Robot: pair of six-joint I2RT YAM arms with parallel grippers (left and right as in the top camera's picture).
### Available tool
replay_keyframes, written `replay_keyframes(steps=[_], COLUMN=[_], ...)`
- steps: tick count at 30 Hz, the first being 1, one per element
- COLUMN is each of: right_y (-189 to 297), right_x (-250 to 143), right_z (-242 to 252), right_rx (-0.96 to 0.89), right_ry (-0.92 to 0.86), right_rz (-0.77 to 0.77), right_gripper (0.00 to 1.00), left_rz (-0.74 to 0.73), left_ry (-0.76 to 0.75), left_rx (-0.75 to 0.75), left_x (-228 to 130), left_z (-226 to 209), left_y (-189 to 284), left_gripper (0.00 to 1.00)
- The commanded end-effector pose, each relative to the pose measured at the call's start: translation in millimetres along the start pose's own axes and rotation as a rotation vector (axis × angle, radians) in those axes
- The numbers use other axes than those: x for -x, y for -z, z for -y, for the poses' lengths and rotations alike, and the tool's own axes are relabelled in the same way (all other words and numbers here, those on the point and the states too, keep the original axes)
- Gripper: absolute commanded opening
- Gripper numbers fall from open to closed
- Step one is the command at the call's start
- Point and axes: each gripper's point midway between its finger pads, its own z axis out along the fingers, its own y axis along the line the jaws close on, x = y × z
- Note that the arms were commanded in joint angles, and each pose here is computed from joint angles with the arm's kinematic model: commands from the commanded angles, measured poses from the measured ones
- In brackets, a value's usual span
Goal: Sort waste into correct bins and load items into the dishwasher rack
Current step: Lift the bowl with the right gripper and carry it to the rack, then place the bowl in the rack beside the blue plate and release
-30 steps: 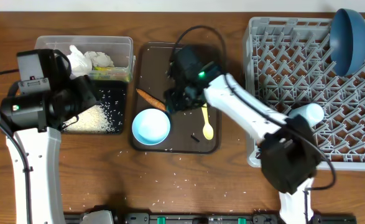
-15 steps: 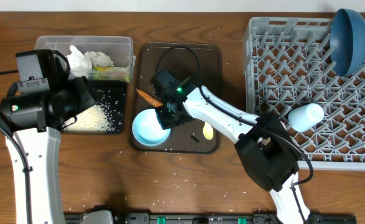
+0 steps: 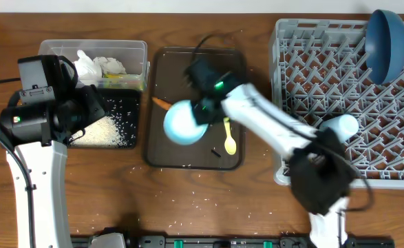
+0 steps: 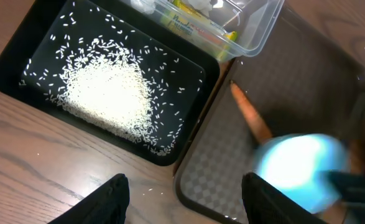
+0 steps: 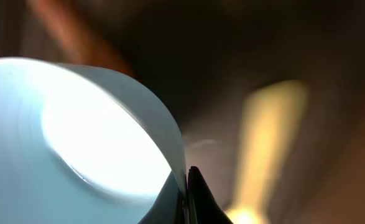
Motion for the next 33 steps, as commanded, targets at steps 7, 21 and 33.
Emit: replay_keyframes(steps=[7,21,33], right_y=[222.9,222.3,154.1], right_x=[67.7,94.0,117.7], right_z=[210.3,321.6,348.3], right_rx=[-0.848,-1.470,-1.592], right_ry=[-0.323,-0.347,-0.212], right_rz=[0.624,0.559,0.399], right_gripper=[0.01,0.01,0.01], left_rz=[-0.013,-0.074,-0.148], left_ry=[0.008,0.015,0.025], left_rx=[0.018,0.040,0.068], left_x=[-1.9,-1.9,-4.4], left_z=[-4.6,-7.0,-10.8], left_y=[-4.7,-28.0,-56.1], left_gripper=[0.61,0.60,0.60])
